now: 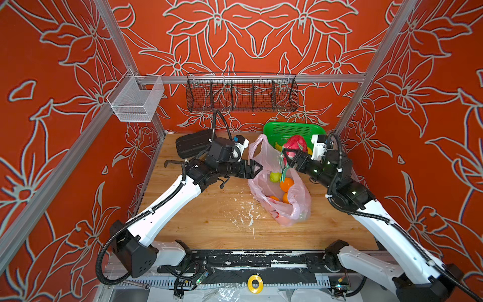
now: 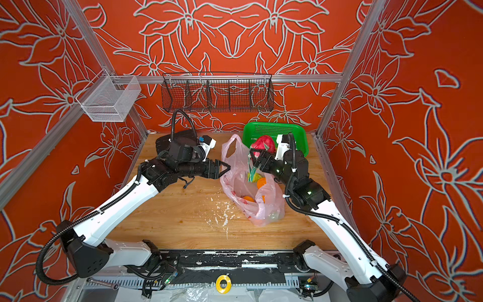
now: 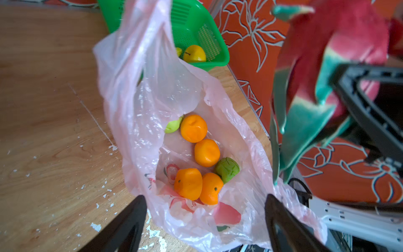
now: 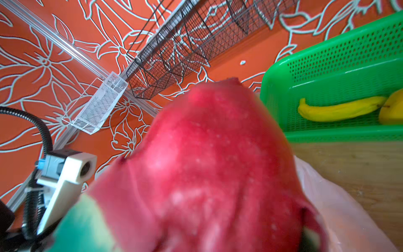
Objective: Untie the knot of the plastic bag and take out the fruit
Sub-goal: Place the fruit in the basket.
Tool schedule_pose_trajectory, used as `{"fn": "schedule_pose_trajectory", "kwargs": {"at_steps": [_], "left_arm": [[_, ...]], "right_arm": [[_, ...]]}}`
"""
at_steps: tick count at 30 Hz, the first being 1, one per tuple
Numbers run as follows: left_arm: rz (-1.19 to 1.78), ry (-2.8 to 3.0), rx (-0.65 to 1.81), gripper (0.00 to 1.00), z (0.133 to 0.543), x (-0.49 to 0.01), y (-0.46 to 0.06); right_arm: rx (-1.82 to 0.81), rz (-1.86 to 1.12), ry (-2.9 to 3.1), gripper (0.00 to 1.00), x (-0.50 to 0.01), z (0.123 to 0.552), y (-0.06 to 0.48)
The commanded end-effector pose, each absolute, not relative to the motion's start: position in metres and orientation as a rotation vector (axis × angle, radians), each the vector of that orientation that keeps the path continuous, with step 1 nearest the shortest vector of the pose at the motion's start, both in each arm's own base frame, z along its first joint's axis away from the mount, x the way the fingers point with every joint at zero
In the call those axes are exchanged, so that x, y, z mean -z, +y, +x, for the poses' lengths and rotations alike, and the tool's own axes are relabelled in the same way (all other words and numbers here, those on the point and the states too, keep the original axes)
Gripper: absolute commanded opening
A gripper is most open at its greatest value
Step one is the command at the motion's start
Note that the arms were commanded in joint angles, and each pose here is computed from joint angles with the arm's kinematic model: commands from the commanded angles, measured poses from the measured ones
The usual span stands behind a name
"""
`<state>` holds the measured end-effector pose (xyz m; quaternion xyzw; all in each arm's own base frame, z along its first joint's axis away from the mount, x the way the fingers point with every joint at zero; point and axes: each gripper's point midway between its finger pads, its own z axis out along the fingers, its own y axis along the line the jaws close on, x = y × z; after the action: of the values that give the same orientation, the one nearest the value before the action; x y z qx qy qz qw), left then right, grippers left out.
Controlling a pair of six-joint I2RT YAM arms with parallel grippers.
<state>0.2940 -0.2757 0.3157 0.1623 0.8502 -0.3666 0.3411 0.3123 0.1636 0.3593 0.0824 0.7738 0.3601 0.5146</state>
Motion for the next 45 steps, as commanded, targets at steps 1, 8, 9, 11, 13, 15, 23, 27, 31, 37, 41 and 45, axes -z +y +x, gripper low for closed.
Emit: {"fn": "schedule_pose_trajectory", "kwargs": {"at_steps": [1, 8, 9, 11, 13, 15, 23, 27, 31, 37, 41, 45], "left_arm": [[0.562, 2.079, 0.986, 0.89, 0.278, -0.353, -0.293], [0.642, 2.039, 0.981, 0.99, 0.261, -0.358, -0.311], [0.650, 2.039, 0.975, 0.98, 0.259, -0.358, -0.313], [0.655, 2.042, 0.963, 0.98, 0.256, -0.357, -0.314], [0.663, 2.041, 0.958, 0.98, 0.253, -0.357, -0.314], [0.663, 2.042, 0.948, 0.97, 0.251, -0.356, -0.313], [0.628, 2.057, 0.911, 0.97, 0.249, -0.351, -0.301], [0.598, 2.077, 0.886, 0.97, 0.250, -0.345, -0.296], [0.583, 2.087, 0.874, 0.97, 0.252, -0.344, -0.295], [0.567, 2.105, 0.848, 0.97, 0.257, -0.340, -0.295], [0.548, 2.121, 0.838, 0.97, 0.260, -0.338, -0.294], [0.531, 2.141, 0.826, 0.97, 0.260, -0.337, -0.292]], "right_arm": [[-0.750, 0.186, 1.822, 0.52, -0.383, 0.321, 0.143], [-0.728, 0.274, 1.857, 0.52, -0.388, 0.363, 0.117], [-0.727, 0.299, 1.867, 0.52, -0.386, 0.371, 0.112], [-0.722, 0.333, 1.881, 0.52, -0.380, 0.388, 0.105], [-0.705, 0.371, 1.890, 0.52, -0.372, 0.405, 0.095], [-0.693, 0.398, 1.885, 0.52, -0.365, 0.420, 0.087], [-0.681, 0.522, 1.893, 0.51, -0.324, 0.484, 0.048], [-0.671, 0.585, 1.919, 0.51, -0.300, 0.517, 0.030], [-0.662, 0.635, 1.946, 0.50, -0.274, 0.548, 0.016], [-0.568, 0.626, 2.017, 0.50, -0.238, 0.595, 0.001], [-0.530, 0.616, 2.080, 0.50, -0.213, 0.625, -0.005], [-0.520, 0.621, 2.128, 0.52, -0.188, 0.647, -0.007]]}}
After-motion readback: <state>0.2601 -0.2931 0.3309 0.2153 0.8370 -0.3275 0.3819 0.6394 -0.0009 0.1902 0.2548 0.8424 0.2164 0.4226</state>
